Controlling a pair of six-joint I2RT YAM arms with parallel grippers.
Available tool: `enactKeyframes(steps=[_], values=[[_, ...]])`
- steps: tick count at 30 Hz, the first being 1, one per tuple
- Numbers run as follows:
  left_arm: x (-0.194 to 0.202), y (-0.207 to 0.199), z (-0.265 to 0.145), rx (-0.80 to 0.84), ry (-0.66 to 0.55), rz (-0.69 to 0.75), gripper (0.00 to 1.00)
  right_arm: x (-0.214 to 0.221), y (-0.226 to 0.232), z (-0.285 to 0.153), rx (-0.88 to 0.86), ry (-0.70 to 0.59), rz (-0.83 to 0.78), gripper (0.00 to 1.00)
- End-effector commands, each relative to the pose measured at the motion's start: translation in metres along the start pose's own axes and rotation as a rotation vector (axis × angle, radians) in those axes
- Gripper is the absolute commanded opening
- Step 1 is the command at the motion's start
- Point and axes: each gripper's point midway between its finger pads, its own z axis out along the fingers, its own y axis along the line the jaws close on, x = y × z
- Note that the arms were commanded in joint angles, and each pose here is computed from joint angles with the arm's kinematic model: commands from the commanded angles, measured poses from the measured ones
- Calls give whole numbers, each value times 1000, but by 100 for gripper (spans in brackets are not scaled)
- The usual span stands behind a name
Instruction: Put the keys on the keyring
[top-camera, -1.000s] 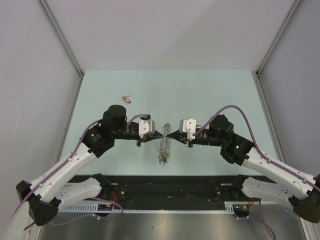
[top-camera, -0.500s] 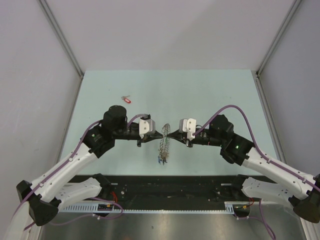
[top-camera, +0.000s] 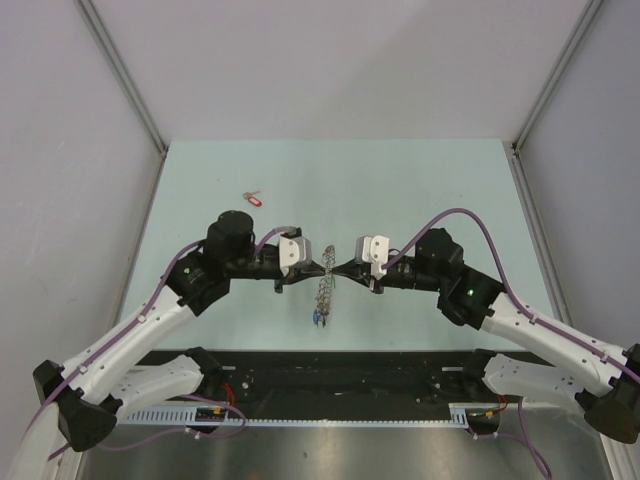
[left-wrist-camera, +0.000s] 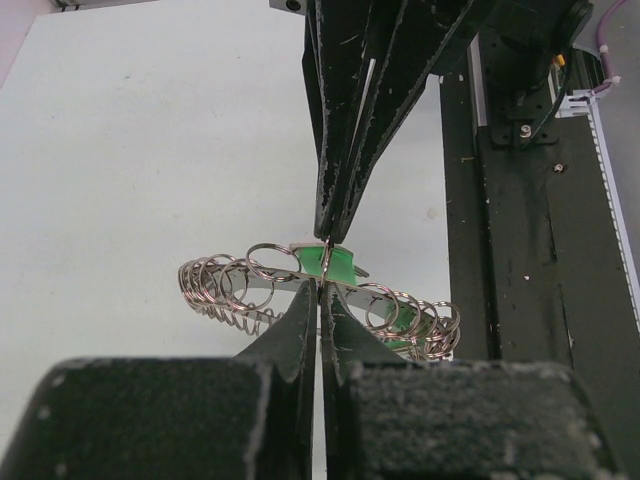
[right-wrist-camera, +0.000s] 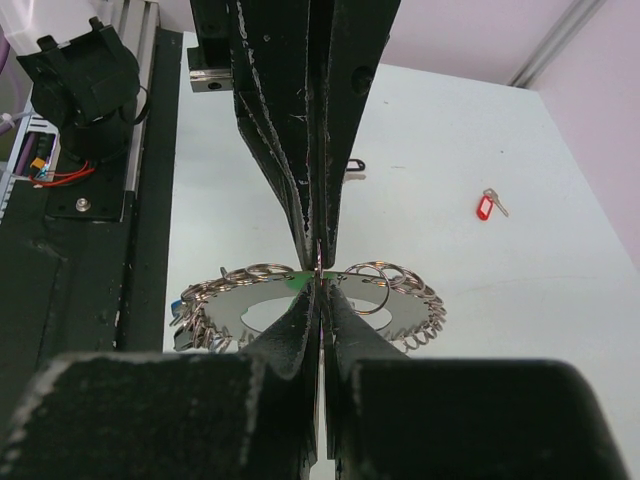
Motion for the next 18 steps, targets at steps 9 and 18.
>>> enactKeyframes(steps=[9, 18], values=[[-18, 20, -3, -95, -24, 21, 0, -27, -2, -12, 26, -66, -30, 0], [-25, 15, -5, -80, -64, 32, 0, -16, -3, -12, 31, -23, -28, 0]])
